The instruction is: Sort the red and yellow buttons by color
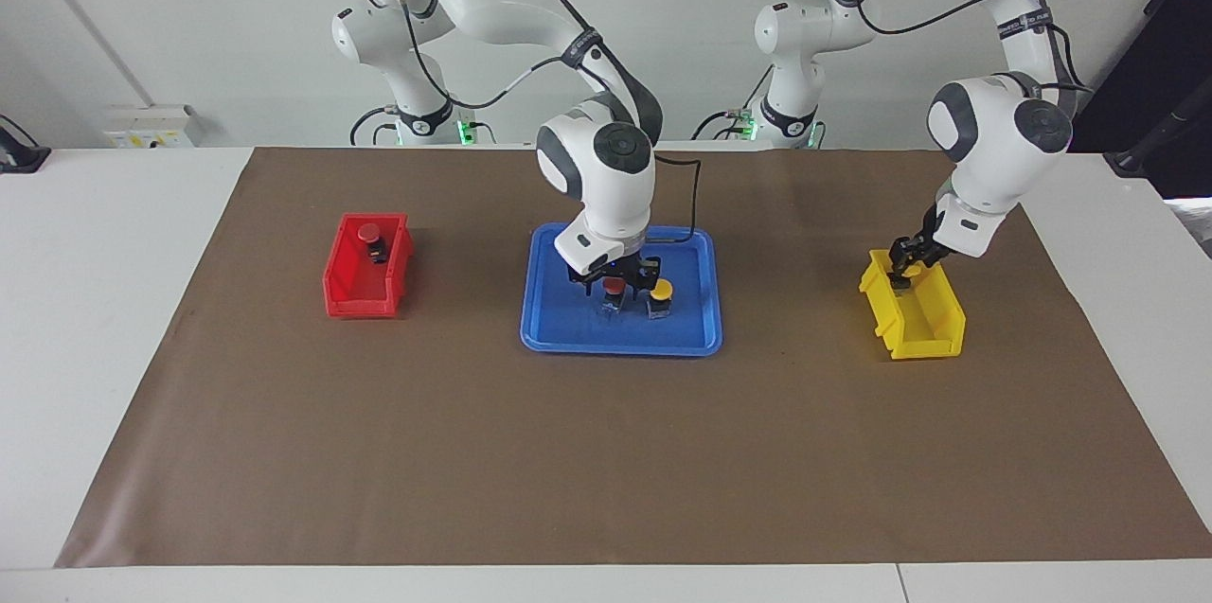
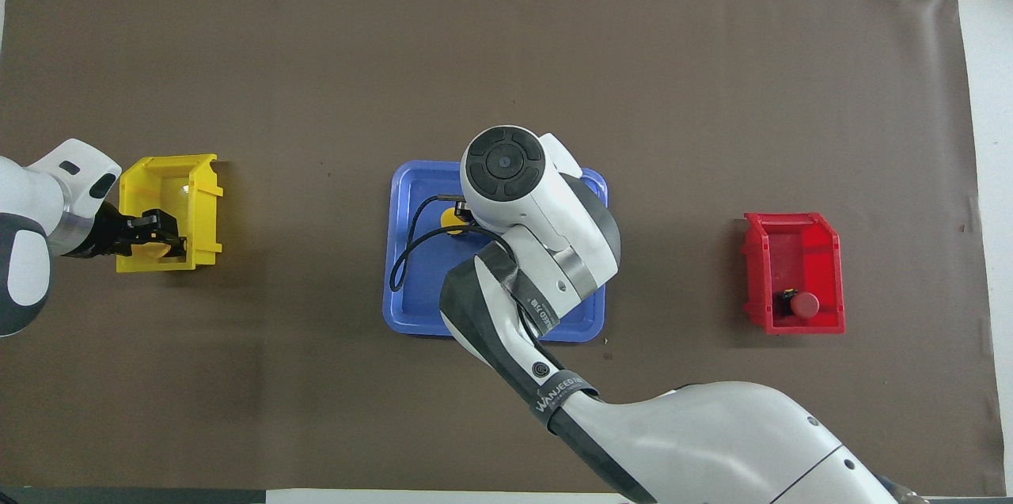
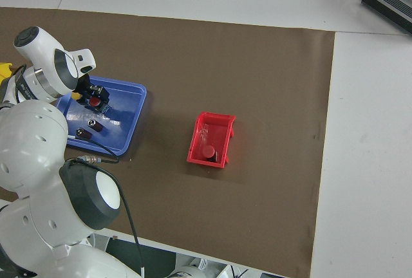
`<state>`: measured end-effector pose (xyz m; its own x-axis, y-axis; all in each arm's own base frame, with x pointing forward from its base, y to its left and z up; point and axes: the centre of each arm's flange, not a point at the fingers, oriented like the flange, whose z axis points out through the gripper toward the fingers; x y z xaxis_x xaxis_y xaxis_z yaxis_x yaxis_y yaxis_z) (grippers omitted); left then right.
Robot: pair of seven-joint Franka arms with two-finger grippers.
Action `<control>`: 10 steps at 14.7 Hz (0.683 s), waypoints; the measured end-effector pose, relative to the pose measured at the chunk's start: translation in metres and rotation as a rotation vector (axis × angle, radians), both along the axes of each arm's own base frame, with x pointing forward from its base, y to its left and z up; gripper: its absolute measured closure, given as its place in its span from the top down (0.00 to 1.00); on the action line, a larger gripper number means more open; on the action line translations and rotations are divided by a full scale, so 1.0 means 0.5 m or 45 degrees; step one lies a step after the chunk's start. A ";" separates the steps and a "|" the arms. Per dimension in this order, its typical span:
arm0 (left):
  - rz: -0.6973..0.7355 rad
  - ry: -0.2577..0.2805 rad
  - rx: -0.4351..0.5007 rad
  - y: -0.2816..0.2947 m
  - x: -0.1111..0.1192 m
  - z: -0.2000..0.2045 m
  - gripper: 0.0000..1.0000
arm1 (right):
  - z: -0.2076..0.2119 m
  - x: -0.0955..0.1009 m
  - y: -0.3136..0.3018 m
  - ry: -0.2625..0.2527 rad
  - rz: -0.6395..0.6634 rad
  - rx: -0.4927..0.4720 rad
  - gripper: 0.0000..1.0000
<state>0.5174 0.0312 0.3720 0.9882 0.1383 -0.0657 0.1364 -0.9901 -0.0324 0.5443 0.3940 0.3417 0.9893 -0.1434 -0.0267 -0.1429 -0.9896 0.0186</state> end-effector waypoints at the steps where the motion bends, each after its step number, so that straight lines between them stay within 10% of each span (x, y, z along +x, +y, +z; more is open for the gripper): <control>1: -0.004 -0.003 0.000 0.000 0.002 0.002 0.88 | -0.001 -0.002 0.001 0.004 0.002 0.003 0.68; 10: -0.182 -0.003 0.115 0.008 0.055 0.151 1.00 | 0.002 -0.005 0.007 0.013 0.097 0.035 0.41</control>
<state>0.5448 0.0353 0.4474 0.9984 0.0014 -0.0567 -0.0056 -0.9925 -0.1219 0.5419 0.3975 0.3430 0.9970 -0.0667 -0.0395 -0.0671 -0.9977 -0.0075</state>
